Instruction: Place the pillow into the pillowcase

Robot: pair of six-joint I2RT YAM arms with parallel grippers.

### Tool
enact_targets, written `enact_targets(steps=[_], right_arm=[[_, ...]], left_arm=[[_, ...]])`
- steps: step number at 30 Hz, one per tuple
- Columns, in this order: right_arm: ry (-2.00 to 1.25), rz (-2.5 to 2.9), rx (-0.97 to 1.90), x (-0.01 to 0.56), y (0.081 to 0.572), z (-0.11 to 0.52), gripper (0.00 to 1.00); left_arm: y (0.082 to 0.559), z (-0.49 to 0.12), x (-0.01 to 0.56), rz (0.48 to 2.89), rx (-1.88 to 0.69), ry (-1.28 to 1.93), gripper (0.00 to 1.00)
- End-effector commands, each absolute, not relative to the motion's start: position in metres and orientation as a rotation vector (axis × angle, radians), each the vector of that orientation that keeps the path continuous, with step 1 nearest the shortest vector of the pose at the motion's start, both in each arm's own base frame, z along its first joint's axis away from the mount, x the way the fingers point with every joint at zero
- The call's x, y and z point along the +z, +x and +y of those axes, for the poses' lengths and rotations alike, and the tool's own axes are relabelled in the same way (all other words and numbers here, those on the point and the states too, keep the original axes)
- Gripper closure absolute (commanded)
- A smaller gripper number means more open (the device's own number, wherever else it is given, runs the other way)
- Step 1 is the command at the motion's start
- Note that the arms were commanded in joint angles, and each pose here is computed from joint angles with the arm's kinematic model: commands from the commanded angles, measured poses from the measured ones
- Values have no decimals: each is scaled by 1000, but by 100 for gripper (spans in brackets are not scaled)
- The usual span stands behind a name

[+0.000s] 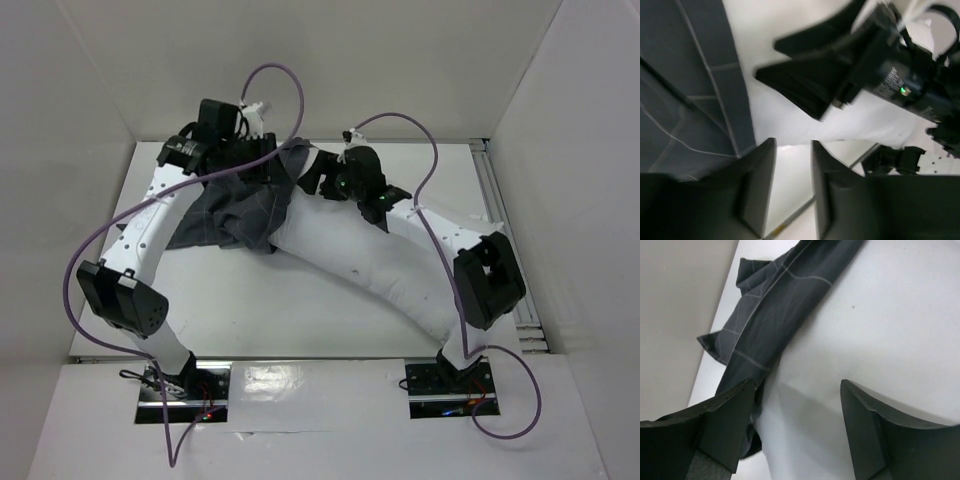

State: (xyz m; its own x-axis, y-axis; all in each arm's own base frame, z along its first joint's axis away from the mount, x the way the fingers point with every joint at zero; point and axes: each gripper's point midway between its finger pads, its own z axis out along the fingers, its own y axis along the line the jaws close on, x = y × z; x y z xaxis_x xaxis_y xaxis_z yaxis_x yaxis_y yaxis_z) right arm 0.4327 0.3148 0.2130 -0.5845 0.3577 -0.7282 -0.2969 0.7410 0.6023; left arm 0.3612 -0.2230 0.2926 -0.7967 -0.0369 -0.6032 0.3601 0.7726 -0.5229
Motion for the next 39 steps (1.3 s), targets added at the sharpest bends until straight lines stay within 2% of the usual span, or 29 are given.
enact_targets(steps=[1, 3, 4, 5, 7, 8, 15, 16, 25, 31, 35, 38, 39], right_arm=[[-42, 2029, 828, 233, 413, 308, 22], [-41, 2058, 776, 237, 408, 298, 22], [-40, 2064, 752, 238, 406, 293, 22], [-46, 2071, 727, 242, 400, 287, 22], [-9, 2064, 648, 248, 402, 272, 21], [-5, 2071, 612, 255, 399, 265, 21], [46, 2097, 312, 263, 400, 213, 11], [68, 2116, 265, 258, 404, 204, 11], [107, 2205, 138, 236, 390, 164, 6], [127, 2258, 134, 219, 381, 152, 6], [144, 2268, 150, 215, 373, 150, 6], [146, 2285, 157, 209, 369, 147, 6], [146, 2285, 157, 209, 369, 147, 7]], left_arm=[[392, -211, 301, 2309, -859, 228, 57], [408, -203, 297, 2317, -832, 175, 56], [417, -198, 294, 2324, -811, 138, 37], [433, -195, 289, 2319, -788, 119, 26], [456, -186, 288, 2304, -713, 57, 16], [472, -185, 270, 2334, -681, 36, 11], [526, -192, 249, 2316, -620, -16, 12], [533, -194, 235, 2338, -616, -20, 16], [549, -218, 238, 2270, -703, 6, 41], [549, -225, 231, 2278, -672, 35, 43], [547, -236, 227, 2280, -681, 56, 53], [548, -239, 232, 2258, -711, 47, 76], [546, -239, 238, 2248, -718, 38, 92]])
